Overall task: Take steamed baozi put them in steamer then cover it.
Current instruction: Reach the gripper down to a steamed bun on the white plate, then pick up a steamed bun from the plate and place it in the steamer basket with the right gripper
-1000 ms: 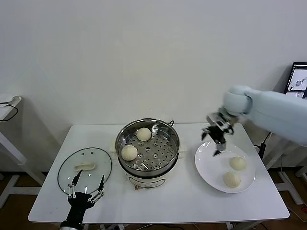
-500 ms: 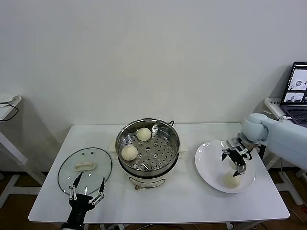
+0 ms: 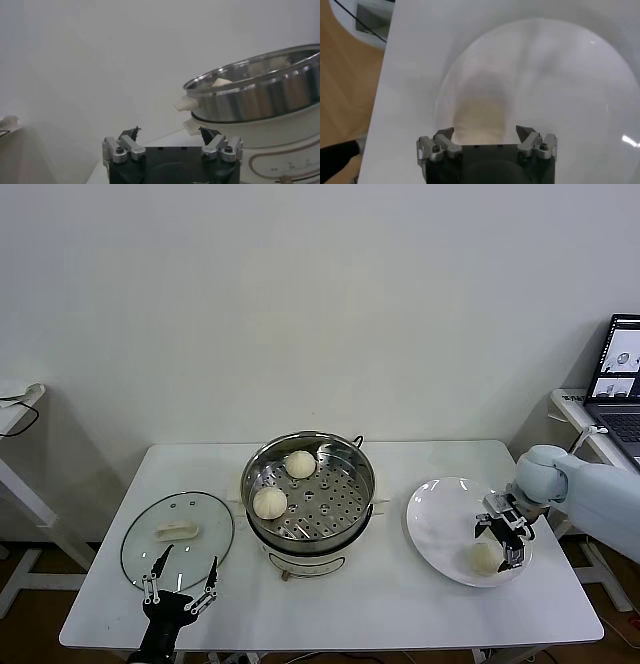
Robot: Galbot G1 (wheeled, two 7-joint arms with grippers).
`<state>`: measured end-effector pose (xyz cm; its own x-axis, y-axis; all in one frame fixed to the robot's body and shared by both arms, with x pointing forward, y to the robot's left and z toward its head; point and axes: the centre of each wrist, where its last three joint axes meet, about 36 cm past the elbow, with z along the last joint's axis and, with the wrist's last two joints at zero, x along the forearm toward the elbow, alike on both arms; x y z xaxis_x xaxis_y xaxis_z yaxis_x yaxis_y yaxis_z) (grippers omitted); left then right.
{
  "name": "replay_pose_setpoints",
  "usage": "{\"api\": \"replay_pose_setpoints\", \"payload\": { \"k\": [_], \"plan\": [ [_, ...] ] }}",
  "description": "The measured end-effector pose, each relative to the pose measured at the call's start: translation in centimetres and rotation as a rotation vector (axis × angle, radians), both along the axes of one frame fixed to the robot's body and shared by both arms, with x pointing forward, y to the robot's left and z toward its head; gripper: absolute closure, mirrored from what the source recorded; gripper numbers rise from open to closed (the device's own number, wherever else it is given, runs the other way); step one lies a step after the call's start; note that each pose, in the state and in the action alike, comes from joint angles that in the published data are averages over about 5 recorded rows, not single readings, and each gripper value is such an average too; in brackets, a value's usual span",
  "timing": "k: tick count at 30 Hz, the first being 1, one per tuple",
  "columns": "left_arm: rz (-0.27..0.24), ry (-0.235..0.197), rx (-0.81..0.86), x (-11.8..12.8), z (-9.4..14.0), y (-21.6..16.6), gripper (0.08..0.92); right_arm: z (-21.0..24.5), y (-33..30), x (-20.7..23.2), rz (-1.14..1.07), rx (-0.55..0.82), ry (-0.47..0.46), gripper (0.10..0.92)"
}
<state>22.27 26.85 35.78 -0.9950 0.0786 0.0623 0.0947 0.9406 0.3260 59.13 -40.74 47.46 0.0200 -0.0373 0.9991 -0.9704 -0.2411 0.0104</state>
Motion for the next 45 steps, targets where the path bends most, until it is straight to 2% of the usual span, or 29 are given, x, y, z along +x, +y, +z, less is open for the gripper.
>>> {"api": "replay_pose_setpoints", "payload": {
  "k": [8,21,29,38,45],
  "plan": [
    [0.003,-0.001,0.0,0.0,0.0,0.0,0.177,-0.8,0.1,-0.2,-0.005,0.013,0.0,0.311],
    [-0.004,-0.001,0.002,0.0,0.0,-0.1,0.177,1.1,0.2,-0.3,0.026,0.04,-0.018,0.368],
    [-0.021,-0.009,0.001,0.2,0.2,-0.3,0.177,8.3,4.2,1.8,0.2,0.081,-0.097,0.369],
    [-0.029,-0.017,-0.002,0.4,0.4,-0.5,0.177,19.4,14.0,3.8,0.615,0.077,-0.262,0.363],
    [-0.029,-0.019,-0.001,0.5,0.5,-0.4,0.177,22.9,22.9,3.2,0.948,0.052,-0.318,0.362]
  ]
}}
